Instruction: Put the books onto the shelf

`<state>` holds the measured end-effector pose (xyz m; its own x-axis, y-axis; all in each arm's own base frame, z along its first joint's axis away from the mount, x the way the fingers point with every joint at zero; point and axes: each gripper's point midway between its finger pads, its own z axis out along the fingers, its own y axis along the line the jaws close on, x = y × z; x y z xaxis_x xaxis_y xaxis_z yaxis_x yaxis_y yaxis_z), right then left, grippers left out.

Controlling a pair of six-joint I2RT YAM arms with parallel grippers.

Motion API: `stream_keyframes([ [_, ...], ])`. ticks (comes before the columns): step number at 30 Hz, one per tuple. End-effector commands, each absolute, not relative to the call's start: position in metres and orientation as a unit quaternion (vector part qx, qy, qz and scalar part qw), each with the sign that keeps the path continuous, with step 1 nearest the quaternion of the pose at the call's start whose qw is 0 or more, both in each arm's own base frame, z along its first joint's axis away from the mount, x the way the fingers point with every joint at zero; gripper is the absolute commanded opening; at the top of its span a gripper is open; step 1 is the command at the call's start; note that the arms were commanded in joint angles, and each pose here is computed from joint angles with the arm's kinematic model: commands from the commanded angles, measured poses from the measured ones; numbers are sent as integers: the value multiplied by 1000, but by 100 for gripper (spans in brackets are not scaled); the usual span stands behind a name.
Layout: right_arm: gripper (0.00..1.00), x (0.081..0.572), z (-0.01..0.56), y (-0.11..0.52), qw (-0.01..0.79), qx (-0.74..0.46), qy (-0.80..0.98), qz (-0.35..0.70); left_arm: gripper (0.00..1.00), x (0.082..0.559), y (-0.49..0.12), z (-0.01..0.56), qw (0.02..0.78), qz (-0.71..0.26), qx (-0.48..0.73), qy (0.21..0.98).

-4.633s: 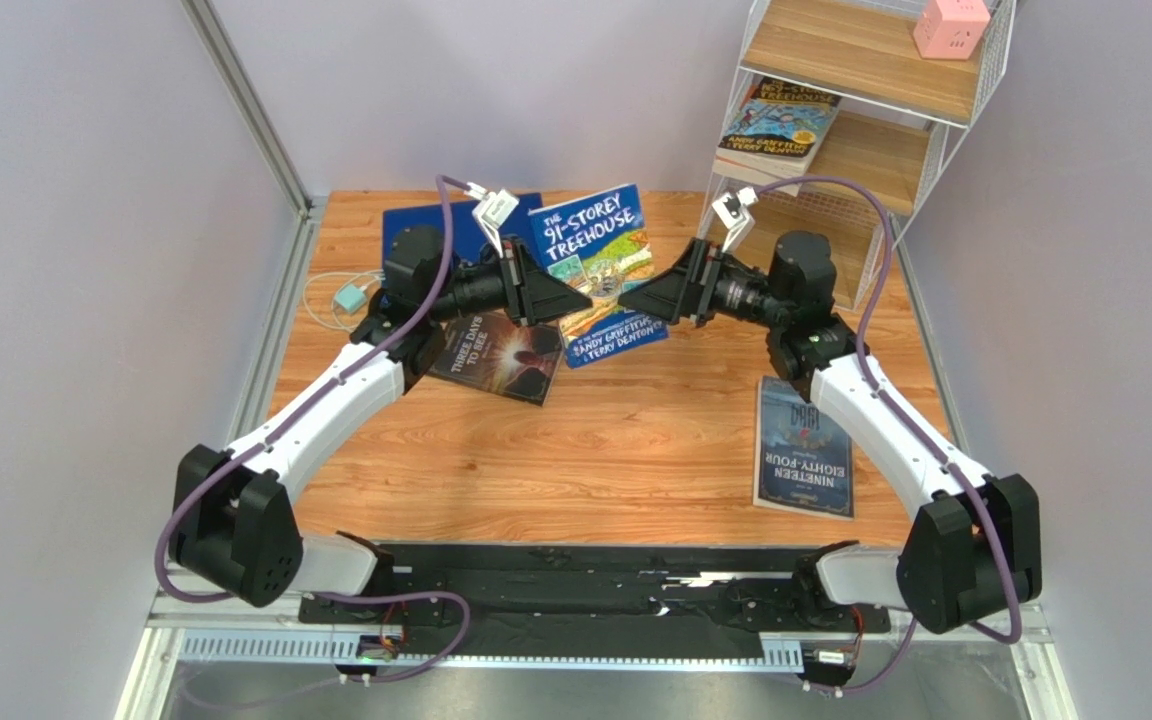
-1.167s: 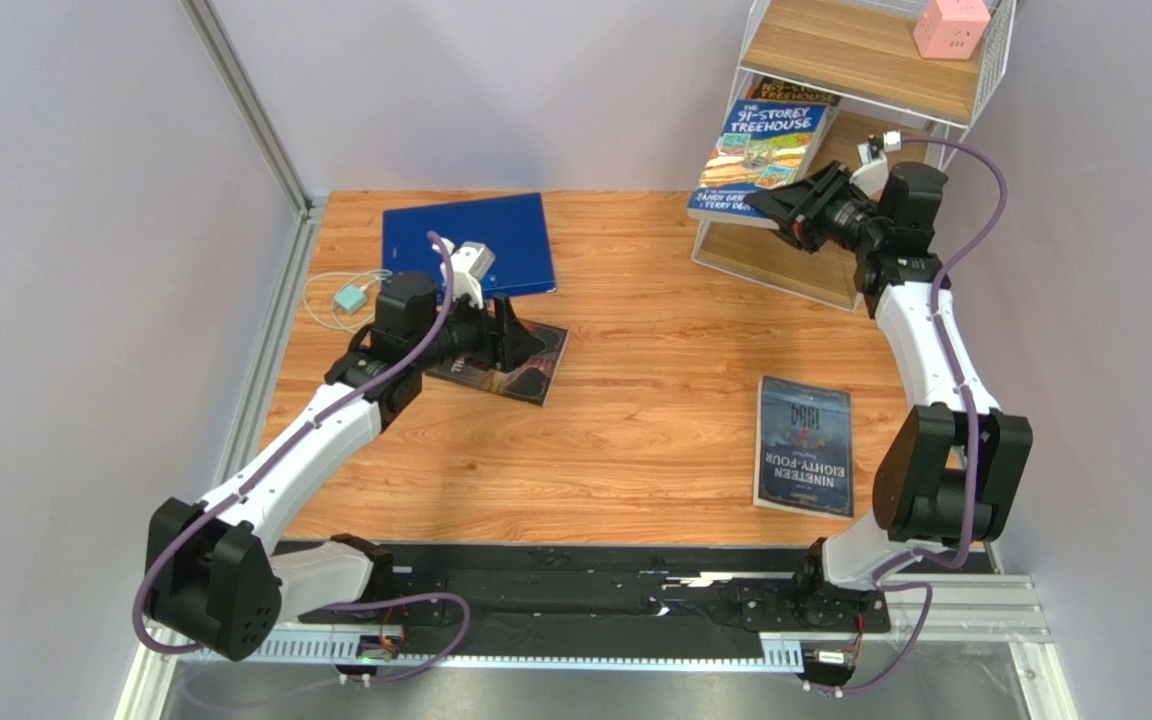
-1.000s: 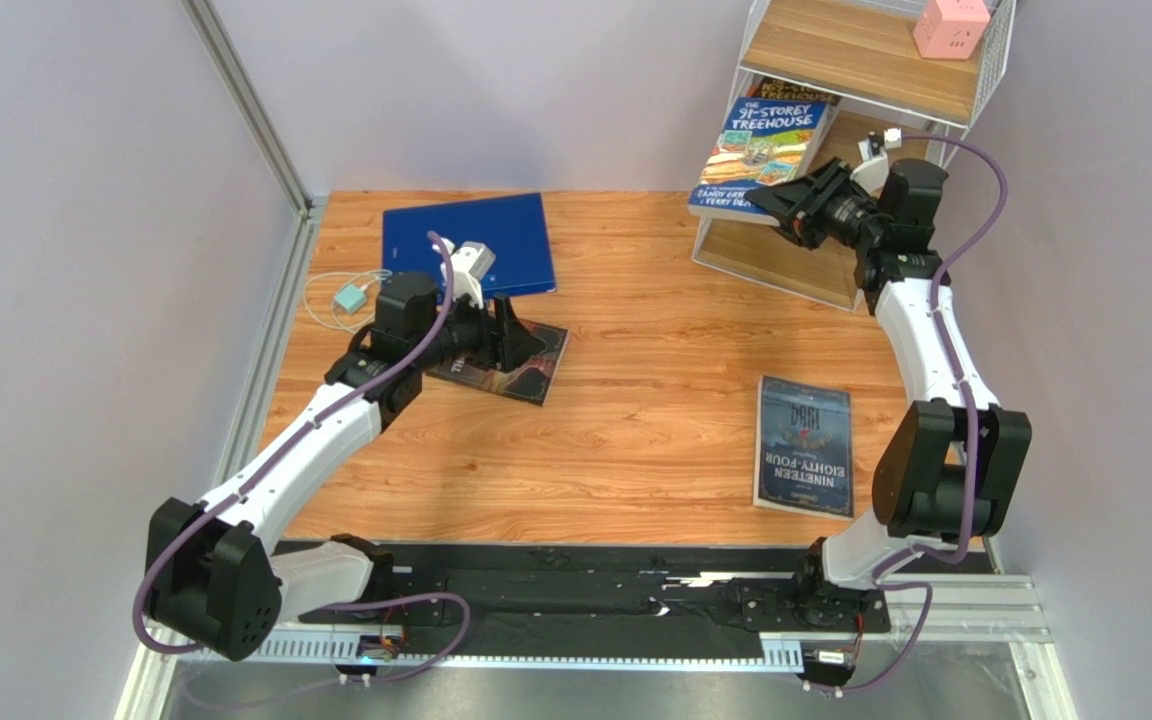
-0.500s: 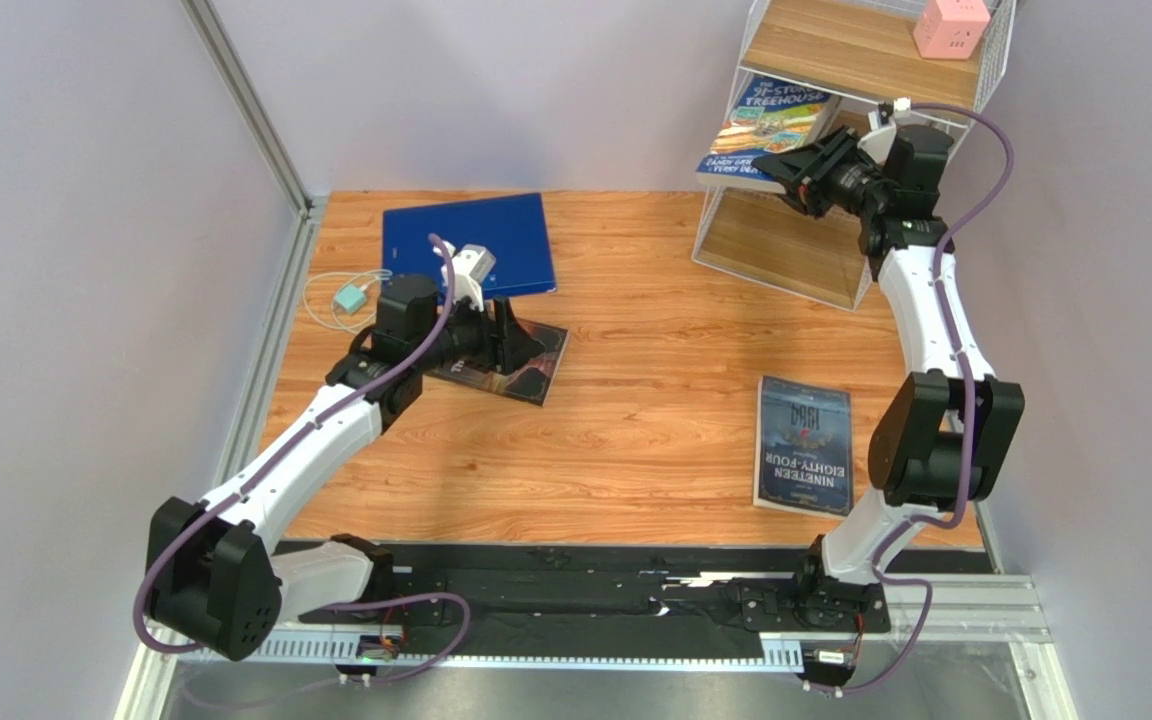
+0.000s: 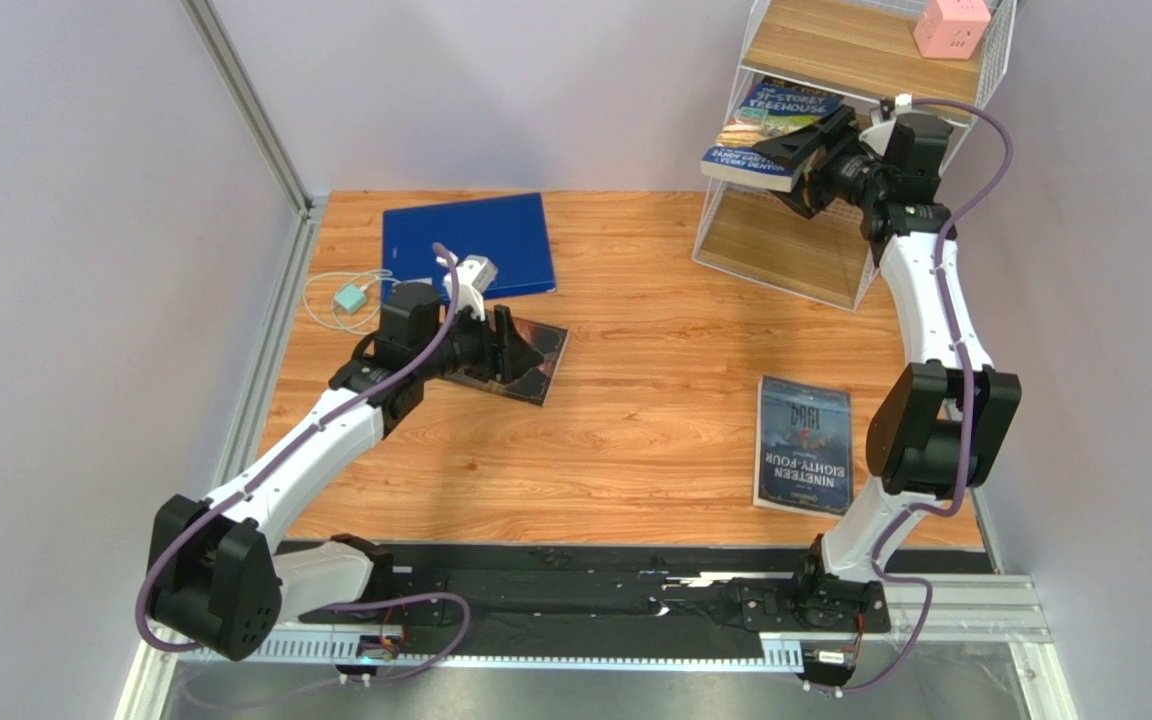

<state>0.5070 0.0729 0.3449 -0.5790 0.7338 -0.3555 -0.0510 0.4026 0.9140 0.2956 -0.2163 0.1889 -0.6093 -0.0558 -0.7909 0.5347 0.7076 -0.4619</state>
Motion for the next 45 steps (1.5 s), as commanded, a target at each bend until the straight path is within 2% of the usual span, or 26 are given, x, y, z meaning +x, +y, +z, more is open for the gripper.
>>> stream_keyframes([
  [1,72,501,384,70,455,193,717,491,63,295,-220,197,431,-365,158,810],
  [20,74,464,355,74,437,183,749,464,62,288,-218,192,430,-367,154,810],
  [28,72,435,332,78,416,178,772,447,61,287,-218,188,428,-367,154,811],
  [31,61,426,330,81,419,169,779,435,61,288,-217,186,427,-366,154,812],
  [32,35,423,331,82,423,163,781,430,61,288,-217,185,426,-366,154,813],
  [35,5,417,335,85,436,150,788,407,61,288,-218,184,426,-367,154,813],
  [38,0,420,339,83,449,146,795,381,61,288,-218,183,424,-366,153,814],
  [45,0,443,324,77,445,157,810,349,61,287,-217,182,425,-363,154,815],
])
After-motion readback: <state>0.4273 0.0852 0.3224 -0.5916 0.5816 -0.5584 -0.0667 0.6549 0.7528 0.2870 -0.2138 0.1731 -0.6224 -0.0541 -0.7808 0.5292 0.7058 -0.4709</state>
